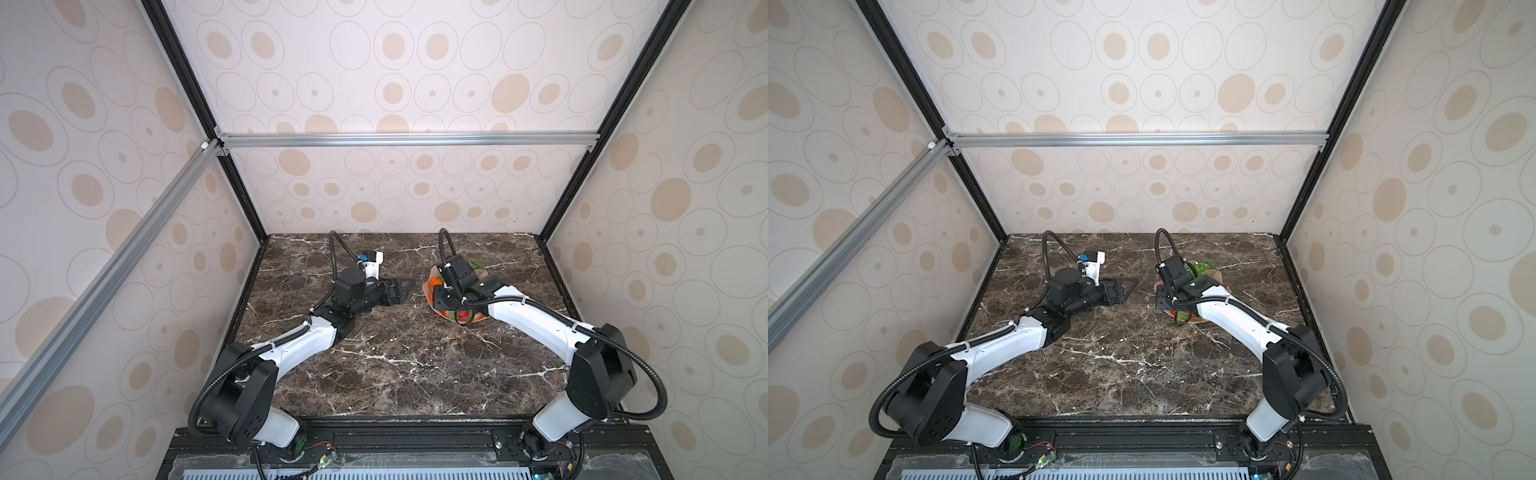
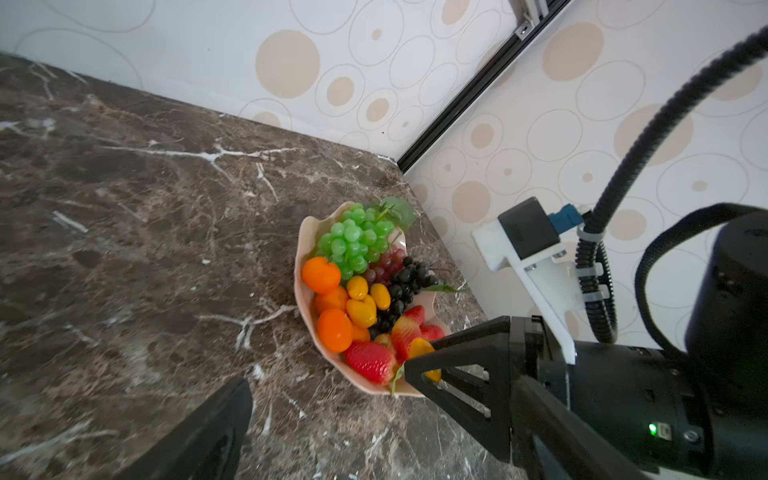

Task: Place and organize the fake fruits in the fruit bowl
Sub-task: 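Lift the yellow fruit with the right gripper and carry it over the bowl, then lower the yellow fruit among the yellow fruits and open the right gripper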

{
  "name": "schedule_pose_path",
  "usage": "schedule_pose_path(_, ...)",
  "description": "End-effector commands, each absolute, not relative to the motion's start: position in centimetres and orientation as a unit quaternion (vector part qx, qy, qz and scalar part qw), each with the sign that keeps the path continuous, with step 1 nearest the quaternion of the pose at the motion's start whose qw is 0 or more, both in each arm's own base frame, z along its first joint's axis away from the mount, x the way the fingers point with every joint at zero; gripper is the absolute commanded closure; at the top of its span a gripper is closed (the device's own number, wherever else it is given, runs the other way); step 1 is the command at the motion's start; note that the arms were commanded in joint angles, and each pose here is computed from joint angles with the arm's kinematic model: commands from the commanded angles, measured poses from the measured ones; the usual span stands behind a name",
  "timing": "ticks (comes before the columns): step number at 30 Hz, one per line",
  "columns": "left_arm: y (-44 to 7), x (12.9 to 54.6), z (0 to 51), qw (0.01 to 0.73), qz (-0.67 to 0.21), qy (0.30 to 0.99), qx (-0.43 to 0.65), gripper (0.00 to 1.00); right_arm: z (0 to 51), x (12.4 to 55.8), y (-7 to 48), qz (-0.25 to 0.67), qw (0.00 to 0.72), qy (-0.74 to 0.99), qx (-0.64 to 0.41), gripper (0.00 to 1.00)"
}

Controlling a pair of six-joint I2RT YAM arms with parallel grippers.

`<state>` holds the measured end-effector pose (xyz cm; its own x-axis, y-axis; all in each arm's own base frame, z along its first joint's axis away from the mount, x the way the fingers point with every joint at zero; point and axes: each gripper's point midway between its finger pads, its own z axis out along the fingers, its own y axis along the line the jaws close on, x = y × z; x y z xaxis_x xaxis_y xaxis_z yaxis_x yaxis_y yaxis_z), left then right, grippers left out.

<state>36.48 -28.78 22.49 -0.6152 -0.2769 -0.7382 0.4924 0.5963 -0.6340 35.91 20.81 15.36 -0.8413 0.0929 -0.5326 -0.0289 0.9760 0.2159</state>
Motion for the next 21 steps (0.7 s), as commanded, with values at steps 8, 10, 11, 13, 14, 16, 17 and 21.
schedule_pose_path(8,-34.1,36.8,23.2,0.436,-0.453,0.771,0.101,0.02,14.7,37.6,15.7,0.103,0.265,0.957,0.060,0.72)
schedule_pose_path(10,-34.7,36.7,23.1,0.434,-0.452,0.772,0.104,0.02,14.5,38.0,15.2,0.103,0.261,0.958,0.063,0.72)
schedule_pose_path(11,-35.0,36.6,22.9,0.434,-0.451,0.773,0.107,0.02,14.3,38.2,15.0,0.101,0.260,0.958,0.062,0.72)
schedule_pose_path(13,-35.6,36.6,22.4,0.428,-0.451,0.775,0.110,0.02,13.7,38.6,14.8,0.096,0.254,0.961,0.060,0.72)
schedule_pose_path(14,-35.9,36.6,22.1,0.423,-0.452,0.777,0.112,0.02,13.4,38.8,14.6,0.094,0.250,0.962,0.061,0.72)
schedule_pose_path(16,-36.5,36.5,21.6,0.416,-0.454,0.779,0.116,0.02,12.7,39.3,14.5,0.096,0.240,0.964,0.063,0.72)
schedule_pose_path(17,-36.8,36.6,21.3,0.412,-0.453,0.782,0.118,0.02,12.4,39.6,14.4,0.096,0.240,0.964,0.064,0.72)
schedule_pose_path(21,-37.9,36.7,20.5,0.400,-0.450,0.788,0.126,0.02,11.5,40.7,14.2,0.088,0.231,0.967,0.065,0.73)
